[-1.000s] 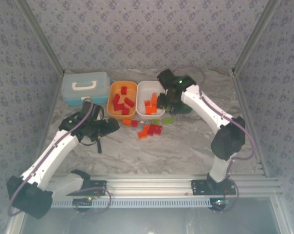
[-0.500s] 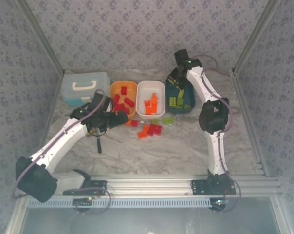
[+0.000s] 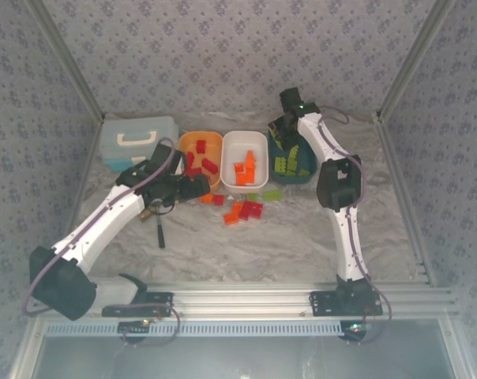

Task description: Sort the legos into containers by color

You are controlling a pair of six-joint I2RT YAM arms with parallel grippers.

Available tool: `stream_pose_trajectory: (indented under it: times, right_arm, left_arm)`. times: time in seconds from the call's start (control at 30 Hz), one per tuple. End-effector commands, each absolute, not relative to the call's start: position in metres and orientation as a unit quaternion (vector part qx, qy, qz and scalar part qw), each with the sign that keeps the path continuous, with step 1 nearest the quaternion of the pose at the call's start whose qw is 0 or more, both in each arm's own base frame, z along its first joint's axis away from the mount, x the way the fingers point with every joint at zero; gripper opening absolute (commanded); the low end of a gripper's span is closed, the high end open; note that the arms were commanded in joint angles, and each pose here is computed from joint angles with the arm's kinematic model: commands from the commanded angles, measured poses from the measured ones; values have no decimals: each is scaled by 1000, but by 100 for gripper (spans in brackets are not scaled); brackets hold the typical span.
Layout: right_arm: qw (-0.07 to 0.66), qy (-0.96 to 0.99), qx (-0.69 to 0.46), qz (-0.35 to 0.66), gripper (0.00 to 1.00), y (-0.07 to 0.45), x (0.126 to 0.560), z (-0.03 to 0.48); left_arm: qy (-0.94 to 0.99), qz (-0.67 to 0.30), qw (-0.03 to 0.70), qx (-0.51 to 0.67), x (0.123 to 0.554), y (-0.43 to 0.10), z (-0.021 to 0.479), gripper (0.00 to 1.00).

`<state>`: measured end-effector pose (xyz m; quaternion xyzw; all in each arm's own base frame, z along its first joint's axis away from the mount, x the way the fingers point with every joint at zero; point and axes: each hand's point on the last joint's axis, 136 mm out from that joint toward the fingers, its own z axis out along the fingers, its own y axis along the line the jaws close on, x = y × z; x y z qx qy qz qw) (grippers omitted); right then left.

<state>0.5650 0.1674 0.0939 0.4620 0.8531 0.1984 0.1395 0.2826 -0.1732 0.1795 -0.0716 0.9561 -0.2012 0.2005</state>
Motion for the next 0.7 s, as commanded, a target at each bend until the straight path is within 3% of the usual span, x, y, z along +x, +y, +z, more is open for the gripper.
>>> stream_pose_trajectory:
  times: [0.0, 0.33, 0.57, 0.67]
  right_arm:
    - [119, 835, 502, 192, 65, 159, 564, 81]
    - [147, 855, 456, 198, 83, 157, 568, 116]
    - [196, 882, 384, 189, 84, 160, 551, 172]
    - [227, 905, 315, 173, 83, 170, 532, 201]
  left_arm:
    - [961, -183, 202, -44, 292, -177, 180, 87]
    - [973, -154, 173, -10, 301, -190, 151, 82]
    - [975, -152, 159, 21, 296, -205, 139, 79]
    - [973, -141, 150, 100, 282, -223, 129, 76]
